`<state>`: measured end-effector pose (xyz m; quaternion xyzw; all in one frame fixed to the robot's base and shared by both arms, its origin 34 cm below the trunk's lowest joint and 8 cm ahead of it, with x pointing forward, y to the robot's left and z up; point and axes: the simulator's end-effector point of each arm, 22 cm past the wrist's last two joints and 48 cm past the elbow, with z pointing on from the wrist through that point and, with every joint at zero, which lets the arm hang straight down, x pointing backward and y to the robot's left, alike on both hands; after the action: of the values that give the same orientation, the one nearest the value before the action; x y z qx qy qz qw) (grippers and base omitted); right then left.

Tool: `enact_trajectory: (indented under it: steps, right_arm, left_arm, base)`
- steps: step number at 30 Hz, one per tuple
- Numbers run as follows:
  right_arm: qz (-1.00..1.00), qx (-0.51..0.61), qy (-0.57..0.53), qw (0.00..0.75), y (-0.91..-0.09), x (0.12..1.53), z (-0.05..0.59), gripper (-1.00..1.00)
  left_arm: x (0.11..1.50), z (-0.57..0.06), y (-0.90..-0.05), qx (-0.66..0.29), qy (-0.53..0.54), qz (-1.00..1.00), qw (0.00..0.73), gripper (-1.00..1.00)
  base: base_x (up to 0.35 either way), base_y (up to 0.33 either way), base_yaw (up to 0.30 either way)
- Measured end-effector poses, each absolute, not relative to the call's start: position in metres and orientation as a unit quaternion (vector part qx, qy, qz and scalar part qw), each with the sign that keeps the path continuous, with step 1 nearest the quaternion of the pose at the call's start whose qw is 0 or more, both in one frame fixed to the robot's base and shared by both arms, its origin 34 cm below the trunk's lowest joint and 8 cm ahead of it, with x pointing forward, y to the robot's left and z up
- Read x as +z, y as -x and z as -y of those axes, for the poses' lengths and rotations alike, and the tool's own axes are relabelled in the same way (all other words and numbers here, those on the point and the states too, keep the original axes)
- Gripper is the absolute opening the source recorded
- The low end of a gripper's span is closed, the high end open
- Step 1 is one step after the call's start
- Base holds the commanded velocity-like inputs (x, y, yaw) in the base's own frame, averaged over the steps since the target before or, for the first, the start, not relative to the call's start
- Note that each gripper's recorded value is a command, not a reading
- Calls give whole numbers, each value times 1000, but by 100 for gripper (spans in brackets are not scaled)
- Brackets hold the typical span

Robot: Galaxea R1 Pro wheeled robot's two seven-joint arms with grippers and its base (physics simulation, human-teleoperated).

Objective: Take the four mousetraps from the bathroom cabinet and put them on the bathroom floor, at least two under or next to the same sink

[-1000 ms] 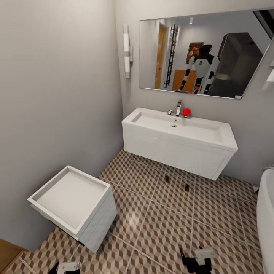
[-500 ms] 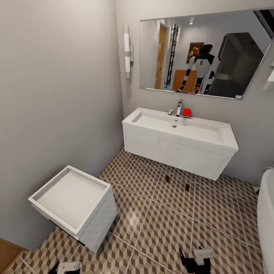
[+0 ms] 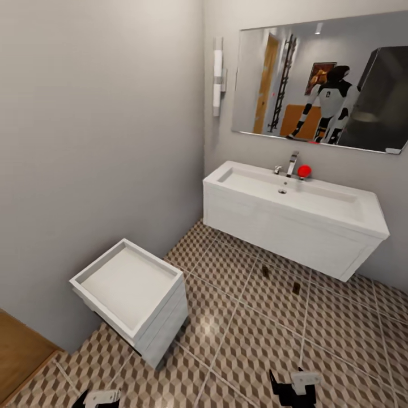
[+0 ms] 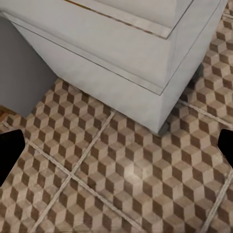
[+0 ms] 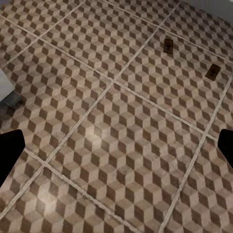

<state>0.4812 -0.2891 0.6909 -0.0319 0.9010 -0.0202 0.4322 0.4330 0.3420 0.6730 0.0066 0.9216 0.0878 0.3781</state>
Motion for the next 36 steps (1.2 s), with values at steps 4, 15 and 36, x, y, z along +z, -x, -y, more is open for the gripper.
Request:
enact_trajectory:
  steps: [4,15,36]
  right_arm:
    - [-901,-26,34,432,-481,691,298,100]
    - [-902,-67,20,427,-471,691,330,100]
    - [-901,-109,-13,419,-454,694,385,100]
  left_arm:
    - [673,-342,-433,88,-7,-922,378,100]
    - [673,-343,-433,89,-6,-921,379,100]
    - [683,-384,-428,173,36,-909,377,100]
  base:
    - [0,0,105]
    - [0,0,16]
    - [0,0,0]
